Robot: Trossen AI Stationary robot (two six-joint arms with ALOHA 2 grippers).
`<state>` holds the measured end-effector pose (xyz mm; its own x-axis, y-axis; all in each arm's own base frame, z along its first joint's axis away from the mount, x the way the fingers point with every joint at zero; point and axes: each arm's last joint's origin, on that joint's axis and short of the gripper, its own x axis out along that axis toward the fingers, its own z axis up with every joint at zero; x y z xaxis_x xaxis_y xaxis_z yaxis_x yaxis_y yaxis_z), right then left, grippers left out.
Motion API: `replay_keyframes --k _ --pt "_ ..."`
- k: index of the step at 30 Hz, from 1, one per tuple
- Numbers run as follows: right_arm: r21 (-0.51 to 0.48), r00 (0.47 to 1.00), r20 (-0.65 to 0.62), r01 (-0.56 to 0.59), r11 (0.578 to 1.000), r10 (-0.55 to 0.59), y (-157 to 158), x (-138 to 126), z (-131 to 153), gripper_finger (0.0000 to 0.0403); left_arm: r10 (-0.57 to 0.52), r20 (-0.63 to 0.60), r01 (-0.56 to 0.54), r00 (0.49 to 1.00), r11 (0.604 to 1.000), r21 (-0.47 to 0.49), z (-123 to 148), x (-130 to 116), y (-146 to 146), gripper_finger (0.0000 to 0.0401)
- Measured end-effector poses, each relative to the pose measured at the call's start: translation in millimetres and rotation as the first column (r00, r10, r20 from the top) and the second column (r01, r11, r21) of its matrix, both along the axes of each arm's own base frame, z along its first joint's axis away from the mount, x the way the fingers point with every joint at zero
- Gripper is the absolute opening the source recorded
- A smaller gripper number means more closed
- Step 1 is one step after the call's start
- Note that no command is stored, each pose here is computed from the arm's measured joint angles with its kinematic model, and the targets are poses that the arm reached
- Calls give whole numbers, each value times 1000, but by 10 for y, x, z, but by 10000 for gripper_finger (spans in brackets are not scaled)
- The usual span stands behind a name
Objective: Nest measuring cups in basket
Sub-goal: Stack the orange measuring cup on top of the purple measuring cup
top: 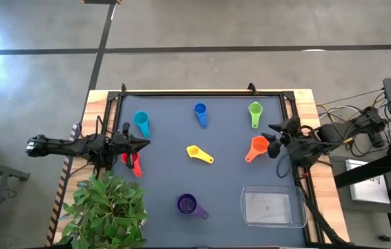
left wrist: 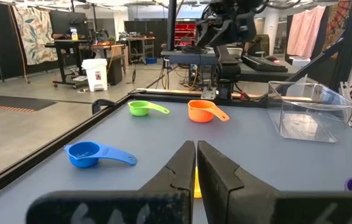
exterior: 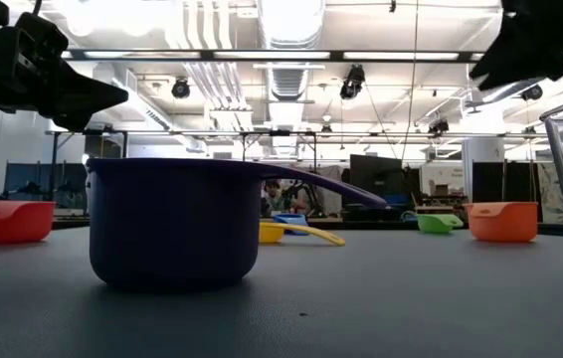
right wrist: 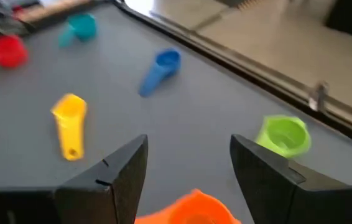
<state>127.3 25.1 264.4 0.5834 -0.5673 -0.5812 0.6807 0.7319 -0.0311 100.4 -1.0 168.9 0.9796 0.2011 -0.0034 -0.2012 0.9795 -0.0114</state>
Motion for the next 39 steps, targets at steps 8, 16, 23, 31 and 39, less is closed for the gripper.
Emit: replay_keyframes --k 8,16,23,31,39 --pt "75 966 -249 94 993 -73 -215 183 -143 219 0 0 0 1000 1000 0 0 0 0 0" --pt "77 907 -408 150 986 -106 -451 313 -281 219 0 0 0 1000 1000 0 0 0 0 0" --pt "195 895 -445 121 973 -23 -626 367 -331 219 0 1 0 1000 1000 0 1 0 0 0" --pt "344 884 -448 31 938 135 -833 374 -388 219 0 0 0 1000 1000 0 0 0 0 0" --pt "386 853 -503 78 919 139 -978 410 -526 219 0 0 0 1000 1000 0 0 0 0 0"
